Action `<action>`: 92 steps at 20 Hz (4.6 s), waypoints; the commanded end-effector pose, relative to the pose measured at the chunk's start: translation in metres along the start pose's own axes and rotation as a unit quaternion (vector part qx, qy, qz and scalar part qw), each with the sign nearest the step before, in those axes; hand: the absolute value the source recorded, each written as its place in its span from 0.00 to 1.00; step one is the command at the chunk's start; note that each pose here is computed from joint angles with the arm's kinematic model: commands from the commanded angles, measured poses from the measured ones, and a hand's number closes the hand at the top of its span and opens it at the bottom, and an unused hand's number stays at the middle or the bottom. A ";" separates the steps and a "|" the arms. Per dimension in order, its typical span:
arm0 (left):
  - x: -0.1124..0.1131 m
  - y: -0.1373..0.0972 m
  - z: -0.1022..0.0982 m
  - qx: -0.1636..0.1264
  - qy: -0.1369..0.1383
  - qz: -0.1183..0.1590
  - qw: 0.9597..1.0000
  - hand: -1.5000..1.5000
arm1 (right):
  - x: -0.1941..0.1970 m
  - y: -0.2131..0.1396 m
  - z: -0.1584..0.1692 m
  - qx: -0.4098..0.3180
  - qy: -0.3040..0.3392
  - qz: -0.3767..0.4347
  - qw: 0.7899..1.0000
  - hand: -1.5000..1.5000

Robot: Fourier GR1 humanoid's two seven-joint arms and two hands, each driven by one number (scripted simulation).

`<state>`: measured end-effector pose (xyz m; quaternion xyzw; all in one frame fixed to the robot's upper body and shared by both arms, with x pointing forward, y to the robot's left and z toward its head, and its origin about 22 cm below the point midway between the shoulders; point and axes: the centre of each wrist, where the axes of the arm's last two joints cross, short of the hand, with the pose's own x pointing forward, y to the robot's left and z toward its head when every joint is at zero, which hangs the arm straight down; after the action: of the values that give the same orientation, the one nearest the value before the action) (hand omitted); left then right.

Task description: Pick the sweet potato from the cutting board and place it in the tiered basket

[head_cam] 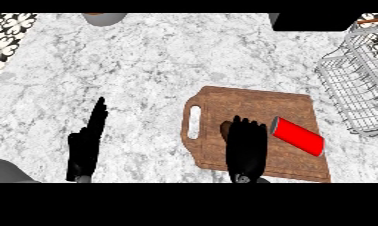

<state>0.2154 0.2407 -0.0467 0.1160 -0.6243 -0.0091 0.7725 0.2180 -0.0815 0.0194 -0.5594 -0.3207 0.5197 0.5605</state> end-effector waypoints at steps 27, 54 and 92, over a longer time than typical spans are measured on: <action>-0.021 0.021 0.015 0.033 0.040 -0.007 0.999 0.50 | -0.200 -0.103 0.036 -0.201 0.420 -0.425 0.776 1.00; -0.005 0.006 0.000 0.000 0.030 -0.005 1.000 0.50 | -0.278 -0.245 -0.025 -0.239 0.447 -0.349 0.788 1.00; 0.000 0.006 -0.006 0.014 0.024 -0.001 1.000 0.50 | -0.337 -0.147 -0.119 -0.405 0.387 -0.560 0.611 0.00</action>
<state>0.2166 0.2426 -0.0452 0.1181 -0.6242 -0.0084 0.7722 0.2983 -0.4067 0.2089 -0.5588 -0.4873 -0.3169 0.5915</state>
